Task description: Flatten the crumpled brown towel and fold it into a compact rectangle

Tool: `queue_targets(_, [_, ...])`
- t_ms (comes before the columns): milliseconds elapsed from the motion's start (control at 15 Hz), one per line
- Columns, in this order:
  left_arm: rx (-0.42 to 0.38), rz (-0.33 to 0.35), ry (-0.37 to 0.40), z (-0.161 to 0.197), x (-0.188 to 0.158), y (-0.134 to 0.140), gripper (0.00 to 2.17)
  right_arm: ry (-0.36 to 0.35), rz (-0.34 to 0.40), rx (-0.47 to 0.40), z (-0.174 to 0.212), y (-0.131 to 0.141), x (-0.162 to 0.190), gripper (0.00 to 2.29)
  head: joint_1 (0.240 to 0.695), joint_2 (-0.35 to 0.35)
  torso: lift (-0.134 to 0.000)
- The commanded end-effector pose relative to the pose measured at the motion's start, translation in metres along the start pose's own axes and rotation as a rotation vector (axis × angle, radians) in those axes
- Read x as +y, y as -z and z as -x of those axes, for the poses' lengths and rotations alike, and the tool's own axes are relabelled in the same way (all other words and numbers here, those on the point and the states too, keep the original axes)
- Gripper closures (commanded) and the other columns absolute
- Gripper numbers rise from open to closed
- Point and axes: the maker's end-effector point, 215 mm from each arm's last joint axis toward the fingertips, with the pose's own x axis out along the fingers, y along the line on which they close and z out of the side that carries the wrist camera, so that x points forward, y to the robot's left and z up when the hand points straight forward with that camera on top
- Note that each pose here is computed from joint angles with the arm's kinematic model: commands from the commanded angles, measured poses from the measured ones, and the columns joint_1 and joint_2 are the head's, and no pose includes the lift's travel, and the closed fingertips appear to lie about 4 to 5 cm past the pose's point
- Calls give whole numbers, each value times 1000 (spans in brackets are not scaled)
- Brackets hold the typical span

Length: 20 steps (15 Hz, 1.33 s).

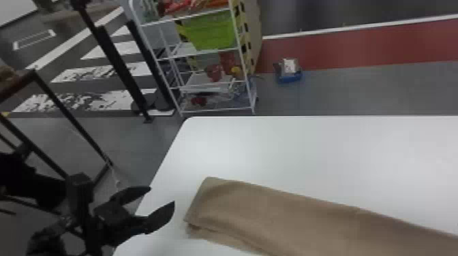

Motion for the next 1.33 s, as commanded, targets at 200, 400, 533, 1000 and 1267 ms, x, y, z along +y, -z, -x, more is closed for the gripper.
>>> queue_targets(200, [-2,3,-1,1,0,0,46,-10,-3,-4,-9,-1,-2,775,695,350,-124])
queue_targets(400, [-1,2,-2,1,0,0,46,-24,-5,-13,-13,-4,2,660,695,350,-124])
queue_targets(533, [0,2,-1,0,0,1,46,-15,-21,-68,-2,-14,-5,660,695,350,-124])
queue_targets(1000, [-1,7,-3,1,2,2,46,56,108,-62,42,9,-10,768,695,350,-124])
queue_targets(1267, [-4,13,-2,-2,4,4,46,61,98,19,64,55,4,768,695,343,-124])
